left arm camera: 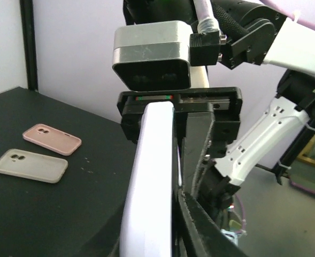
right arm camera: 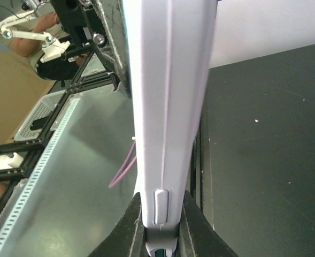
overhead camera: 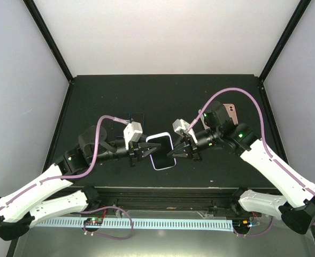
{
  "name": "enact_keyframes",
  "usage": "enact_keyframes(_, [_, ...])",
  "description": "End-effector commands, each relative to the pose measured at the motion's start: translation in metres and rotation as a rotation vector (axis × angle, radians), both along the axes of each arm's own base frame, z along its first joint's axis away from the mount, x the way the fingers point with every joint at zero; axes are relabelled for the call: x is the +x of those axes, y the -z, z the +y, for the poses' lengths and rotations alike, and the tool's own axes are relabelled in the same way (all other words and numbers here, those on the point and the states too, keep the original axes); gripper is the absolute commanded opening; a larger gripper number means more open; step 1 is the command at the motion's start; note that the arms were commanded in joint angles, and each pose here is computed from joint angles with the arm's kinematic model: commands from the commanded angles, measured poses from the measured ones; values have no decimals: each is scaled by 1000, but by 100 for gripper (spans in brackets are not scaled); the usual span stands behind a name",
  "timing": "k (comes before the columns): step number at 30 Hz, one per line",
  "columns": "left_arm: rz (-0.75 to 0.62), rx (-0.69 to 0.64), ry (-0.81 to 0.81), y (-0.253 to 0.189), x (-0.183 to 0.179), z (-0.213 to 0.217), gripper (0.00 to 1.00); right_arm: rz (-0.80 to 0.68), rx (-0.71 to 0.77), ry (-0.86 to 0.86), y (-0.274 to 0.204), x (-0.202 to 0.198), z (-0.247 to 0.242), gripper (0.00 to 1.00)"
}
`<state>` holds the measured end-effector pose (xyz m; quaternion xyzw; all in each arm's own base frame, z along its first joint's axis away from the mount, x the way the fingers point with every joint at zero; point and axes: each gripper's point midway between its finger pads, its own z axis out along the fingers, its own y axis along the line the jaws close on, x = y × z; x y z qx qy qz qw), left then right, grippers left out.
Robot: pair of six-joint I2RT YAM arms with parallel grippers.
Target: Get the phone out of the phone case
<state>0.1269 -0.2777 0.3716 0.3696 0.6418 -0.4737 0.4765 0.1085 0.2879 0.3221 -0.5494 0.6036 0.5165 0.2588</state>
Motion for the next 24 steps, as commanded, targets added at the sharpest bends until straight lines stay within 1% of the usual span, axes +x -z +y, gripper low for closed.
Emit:
enact_keyframes(1, [-17, -45, 46, -17, -7, 0, 13, -50, 47, -21, -11, -5, -1, 1])
enact_keyframes(5, [-12, -55, 70, -19, -12, 0, 6, -68, 44, -17, -10, -4, -1, 2])
enact_keyframes(6, [-11, -55, 77, -19, -13, 0, 5, -75, 42, -18, -10, -4, -2, 6])
enact_keyframes(8, [-11, -56, 87, -21, -14, 1, 4, -92, 36, -28, -8, -6, -4, 28])
enact_keyframes(10, [-9, -55, 106, -22, -16, 2, 2, -119, 40, -63, -7, -14, -9, 42])
enact_keyframes(11, [-4, -55, 118, -22, -17, 2, 2, -127, 33, -83, -4, -19, -13, 48])
enact_keyframes(13, [2, -60, 147, -24, -20, 4, 2, -159, 30, -100, -1, -26, -19, 54])
enact_keyframes(15, [5, -69, 164, -27, -22, 6, 2, -185, 20, -98, 5, -28, -23, 55])
enact_keyframes(20, [8, -120, 190, -39, -24, 11, 2, -213, -26, -75, 35, -24, -27, 55])
enact_keyframes(22, [20, -153, 205, -45, -25, 11, 2, -213, -41, -87, 45, -25, -27, 53])
enact_keyframes(24, [50, -188, 217, -49, -25, 10, 2, -212, -45, -108, 49, -27, -28, 46])
